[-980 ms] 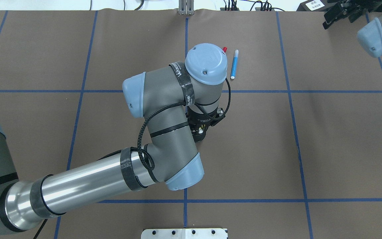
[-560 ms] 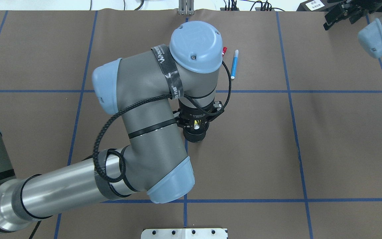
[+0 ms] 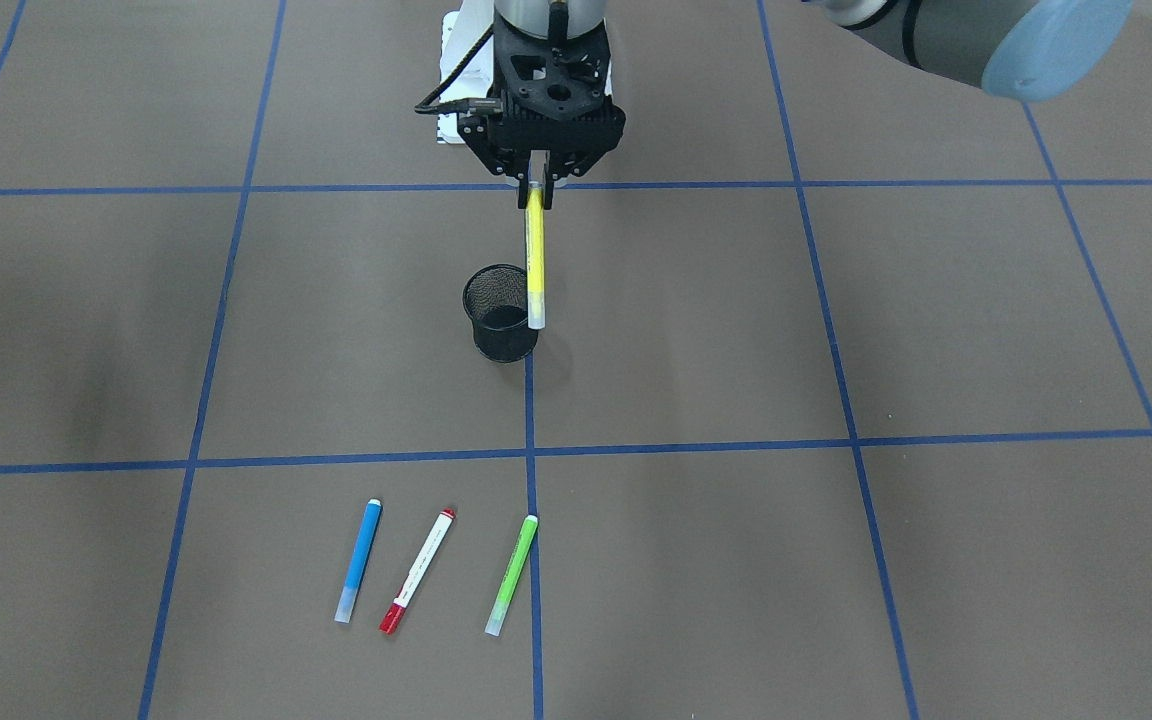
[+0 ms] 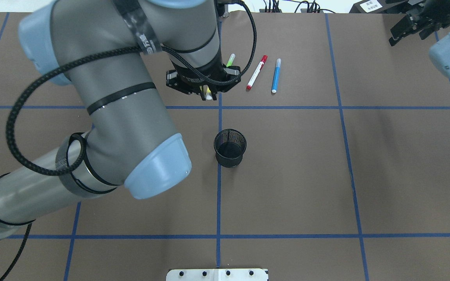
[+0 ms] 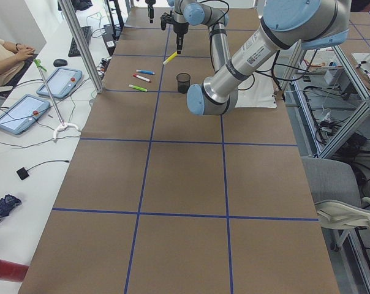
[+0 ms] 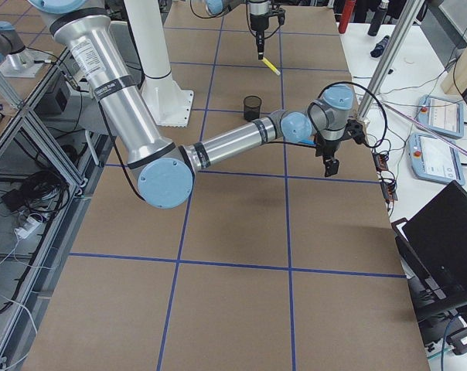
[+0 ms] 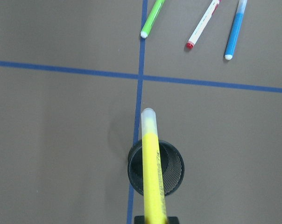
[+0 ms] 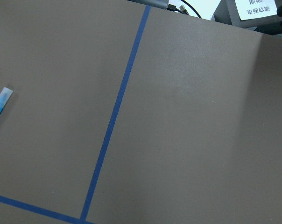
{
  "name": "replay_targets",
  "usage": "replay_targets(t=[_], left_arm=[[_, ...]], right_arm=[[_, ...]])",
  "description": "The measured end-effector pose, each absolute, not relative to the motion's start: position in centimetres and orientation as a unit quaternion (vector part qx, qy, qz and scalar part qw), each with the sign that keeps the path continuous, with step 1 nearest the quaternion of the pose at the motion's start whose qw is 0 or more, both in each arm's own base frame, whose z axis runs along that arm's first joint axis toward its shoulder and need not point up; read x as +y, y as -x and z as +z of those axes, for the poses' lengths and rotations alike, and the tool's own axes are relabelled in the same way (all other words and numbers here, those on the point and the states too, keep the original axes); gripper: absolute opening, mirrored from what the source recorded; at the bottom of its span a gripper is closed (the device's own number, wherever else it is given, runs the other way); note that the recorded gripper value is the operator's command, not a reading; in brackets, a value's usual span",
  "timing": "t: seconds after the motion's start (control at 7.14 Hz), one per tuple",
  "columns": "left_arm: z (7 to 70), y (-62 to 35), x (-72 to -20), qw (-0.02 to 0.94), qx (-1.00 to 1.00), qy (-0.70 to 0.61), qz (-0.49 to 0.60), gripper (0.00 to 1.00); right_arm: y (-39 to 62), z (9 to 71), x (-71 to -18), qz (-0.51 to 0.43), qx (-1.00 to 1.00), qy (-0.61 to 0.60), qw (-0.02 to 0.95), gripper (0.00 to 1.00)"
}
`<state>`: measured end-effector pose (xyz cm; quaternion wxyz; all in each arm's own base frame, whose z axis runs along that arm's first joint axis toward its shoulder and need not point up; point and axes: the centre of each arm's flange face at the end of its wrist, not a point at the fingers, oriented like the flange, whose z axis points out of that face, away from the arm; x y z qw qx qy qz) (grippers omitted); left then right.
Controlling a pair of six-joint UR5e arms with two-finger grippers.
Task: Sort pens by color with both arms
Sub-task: 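Lift the yellow highlighter out of the cup with the left gripper, then place the yellow highlighter beside the green highlighter and open the left gripper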
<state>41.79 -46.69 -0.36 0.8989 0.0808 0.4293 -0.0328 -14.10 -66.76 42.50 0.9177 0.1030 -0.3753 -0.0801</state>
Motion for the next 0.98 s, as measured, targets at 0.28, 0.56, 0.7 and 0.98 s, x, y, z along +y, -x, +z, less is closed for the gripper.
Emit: replay_targets(t=[0.28, 0.56, 0.7, 0.98], left_arm=[[2.0, -41.2, -51.0, 0.881, 0.449, -0.146, -0.027, 0.00], [5.2, -43.4, -55.4, 0.867, 0.466, -0.176, -0.030, 0.00], [6.7, -44.5, -57.5, 0.863, 0.466, -0.192, -0.036, 0.00], [10.2, -47.7, -61.7, 0.854, 0.465, -0.228, -0.052, 0.00]], right_arm=[[11.3, 46.3, -65.9, -0.064, -0.364, -0.089, 0.925, 1.00], [7.1, 50.4, -64.6, -0.055, -0.358, -0.079, 0.929, 1.00], [5.2, 52.5, -63.6, -0.052, -0.360, -0.072, 0.929, 1.00], [2.1, 56.6, -61.0, -0.039, -0.366, -0.053, 0.928, 1.00]])
